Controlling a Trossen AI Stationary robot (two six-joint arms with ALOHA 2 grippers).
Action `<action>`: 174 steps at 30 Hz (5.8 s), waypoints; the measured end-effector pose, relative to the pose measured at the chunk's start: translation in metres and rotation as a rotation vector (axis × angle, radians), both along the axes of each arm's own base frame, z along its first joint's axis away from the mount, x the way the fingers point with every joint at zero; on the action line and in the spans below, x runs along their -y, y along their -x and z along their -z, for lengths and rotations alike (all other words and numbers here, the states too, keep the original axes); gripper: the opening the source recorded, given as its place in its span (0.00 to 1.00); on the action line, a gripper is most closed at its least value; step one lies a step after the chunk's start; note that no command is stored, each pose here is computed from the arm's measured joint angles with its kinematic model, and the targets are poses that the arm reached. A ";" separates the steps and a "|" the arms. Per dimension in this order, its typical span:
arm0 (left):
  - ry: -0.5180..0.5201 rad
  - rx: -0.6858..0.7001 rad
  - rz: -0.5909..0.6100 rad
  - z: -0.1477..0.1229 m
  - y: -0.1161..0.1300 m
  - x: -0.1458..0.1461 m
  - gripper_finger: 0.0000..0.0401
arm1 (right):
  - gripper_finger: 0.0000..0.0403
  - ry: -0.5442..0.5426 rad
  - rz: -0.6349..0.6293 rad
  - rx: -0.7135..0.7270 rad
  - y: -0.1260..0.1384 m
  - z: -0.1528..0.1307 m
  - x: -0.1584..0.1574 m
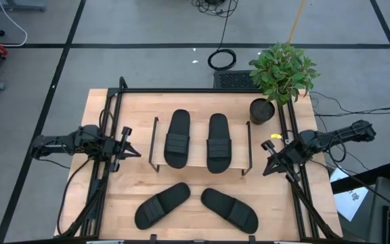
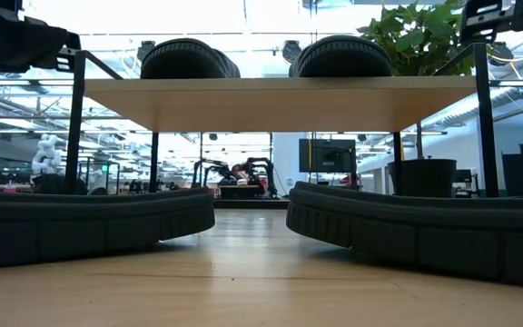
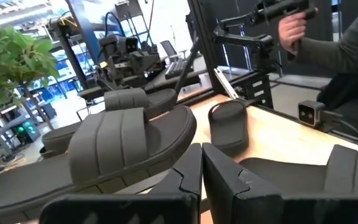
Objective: Pick and place slides into the shelf
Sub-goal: Put the left black slipper under the shelf
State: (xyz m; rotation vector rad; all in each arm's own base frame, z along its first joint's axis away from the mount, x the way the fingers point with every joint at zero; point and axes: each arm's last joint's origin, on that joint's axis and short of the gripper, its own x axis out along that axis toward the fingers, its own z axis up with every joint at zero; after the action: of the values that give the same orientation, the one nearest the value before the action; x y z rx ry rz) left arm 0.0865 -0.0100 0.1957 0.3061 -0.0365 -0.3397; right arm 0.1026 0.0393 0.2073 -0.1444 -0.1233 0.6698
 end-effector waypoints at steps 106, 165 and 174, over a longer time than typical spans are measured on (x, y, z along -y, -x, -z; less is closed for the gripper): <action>-0.310 -0.636 -0.324 0.036 -0.046 0.273 0.64 | 0.00 0.063 0.065 0.176 0.000 -0.010 0.001; -0.253 -0.871 -0.383 0.041 -0.112 0.235 0.01 | 0.00 0.110 0.066 0.130 -0.012 -0.003 -0.002; -0.100 -0.777 -0.601 0.001 -0.103 0.251 0.00 | 0.00 0.108 0.065 0.137 -0.012 -0.004 -0.002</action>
State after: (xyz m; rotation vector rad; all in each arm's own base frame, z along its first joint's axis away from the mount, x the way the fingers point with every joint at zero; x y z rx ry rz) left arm 0.1898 -0.2607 0.1947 0.2535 0.8238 0.1557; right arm 0.1146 0.0409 0.2116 -0.2972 -0.2137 0.6013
